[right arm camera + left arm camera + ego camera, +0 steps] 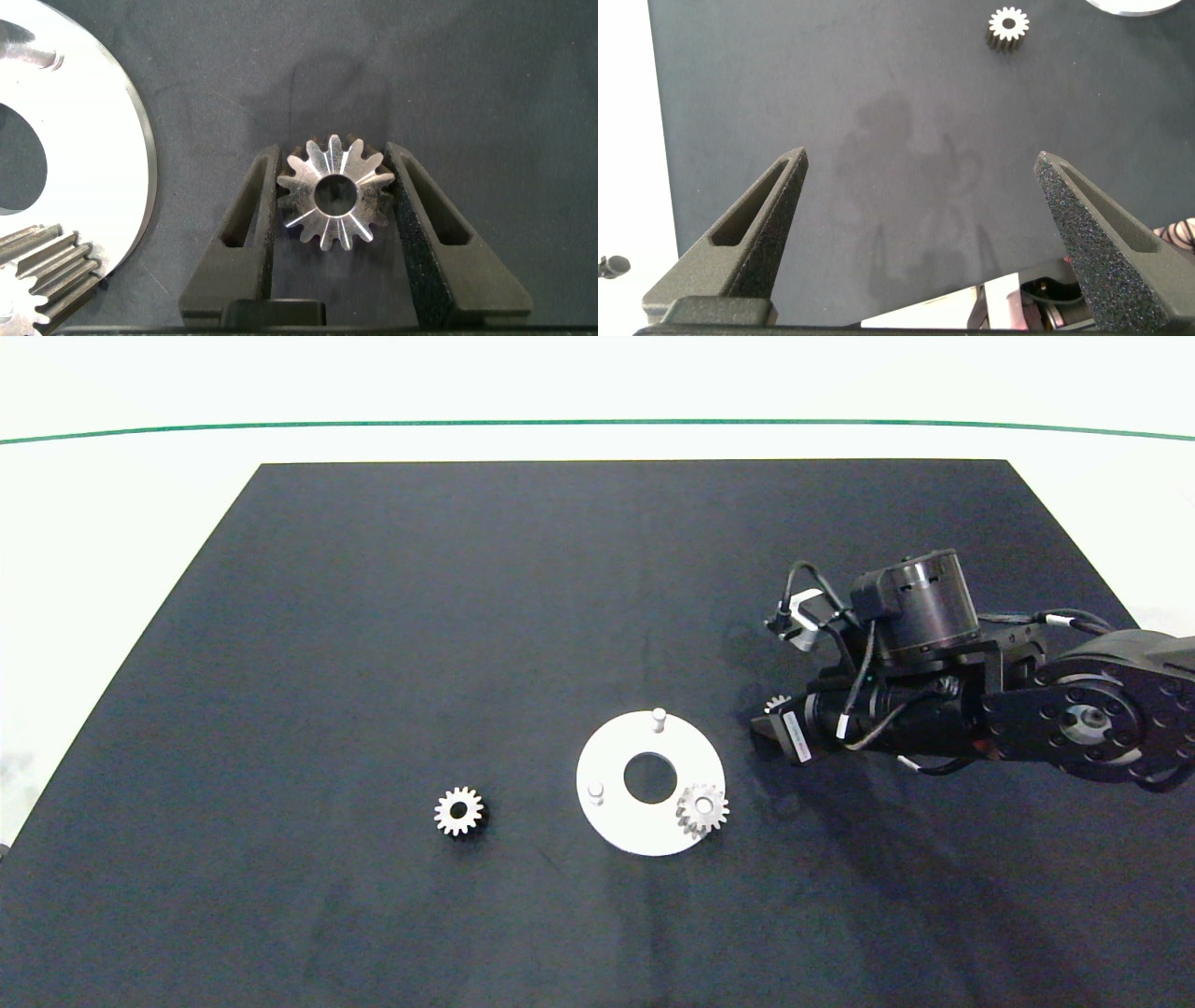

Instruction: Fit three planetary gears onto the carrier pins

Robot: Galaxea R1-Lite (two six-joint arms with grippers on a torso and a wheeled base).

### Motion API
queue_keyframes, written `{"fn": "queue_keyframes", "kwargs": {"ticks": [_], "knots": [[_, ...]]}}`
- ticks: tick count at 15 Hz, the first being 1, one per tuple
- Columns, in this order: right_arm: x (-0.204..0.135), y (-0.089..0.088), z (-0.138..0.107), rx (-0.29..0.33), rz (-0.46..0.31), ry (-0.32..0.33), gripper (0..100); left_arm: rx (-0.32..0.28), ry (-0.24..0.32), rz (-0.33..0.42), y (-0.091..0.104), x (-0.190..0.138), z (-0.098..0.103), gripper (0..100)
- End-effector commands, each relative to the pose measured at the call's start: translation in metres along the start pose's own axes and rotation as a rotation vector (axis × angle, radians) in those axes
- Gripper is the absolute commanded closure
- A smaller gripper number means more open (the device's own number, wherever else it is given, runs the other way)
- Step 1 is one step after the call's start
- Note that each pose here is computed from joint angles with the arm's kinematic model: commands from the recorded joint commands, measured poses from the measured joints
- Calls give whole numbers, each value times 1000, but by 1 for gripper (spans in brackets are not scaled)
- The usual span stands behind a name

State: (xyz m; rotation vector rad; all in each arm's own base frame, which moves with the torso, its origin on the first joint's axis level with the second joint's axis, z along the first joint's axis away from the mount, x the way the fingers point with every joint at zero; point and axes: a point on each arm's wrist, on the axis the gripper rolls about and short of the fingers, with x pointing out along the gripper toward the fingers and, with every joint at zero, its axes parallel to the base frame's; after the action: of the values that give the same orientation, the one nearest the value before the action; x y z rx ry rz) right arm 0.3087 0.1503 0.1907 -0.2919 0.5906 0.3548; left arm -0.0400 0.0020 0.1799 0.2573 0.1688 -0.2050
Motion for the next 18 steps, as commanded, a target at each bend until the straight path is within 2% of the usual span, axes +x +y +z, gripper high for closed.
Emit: {"fn": "queue_keyframes", "kwargs": {"ticks": [1, 3, 6, 8, 12, 14, 18], "knots": [[2, -1, -1, 1, -3, 9, 81, 1, 3, -2, 0, 0, 0, 0], [3, -4, 1, 1, -11, 1, 84, 1, 2, -1, 0, 0, 0, 0], [-19, -2, 16, -28, -2, -24, 84, 0, 9, -2, 0, 1, -1, 0], [-40, 8, 17, -81, 26, -10, 84, 2, 11, -2, 0, 1, -2, 0], [-64, 33, 23, -132, 46, -67, 84, 2, 8, 0, 0, 1, 0, 0], [-71, 45, 29, -162, 44, -96, 84, 2, 8, 0, 0, 1, 0, 0], [-71, 62, 32, -189, 56, -113, 84, 2, 2, 2, 1, 2, 3, 0]]}}
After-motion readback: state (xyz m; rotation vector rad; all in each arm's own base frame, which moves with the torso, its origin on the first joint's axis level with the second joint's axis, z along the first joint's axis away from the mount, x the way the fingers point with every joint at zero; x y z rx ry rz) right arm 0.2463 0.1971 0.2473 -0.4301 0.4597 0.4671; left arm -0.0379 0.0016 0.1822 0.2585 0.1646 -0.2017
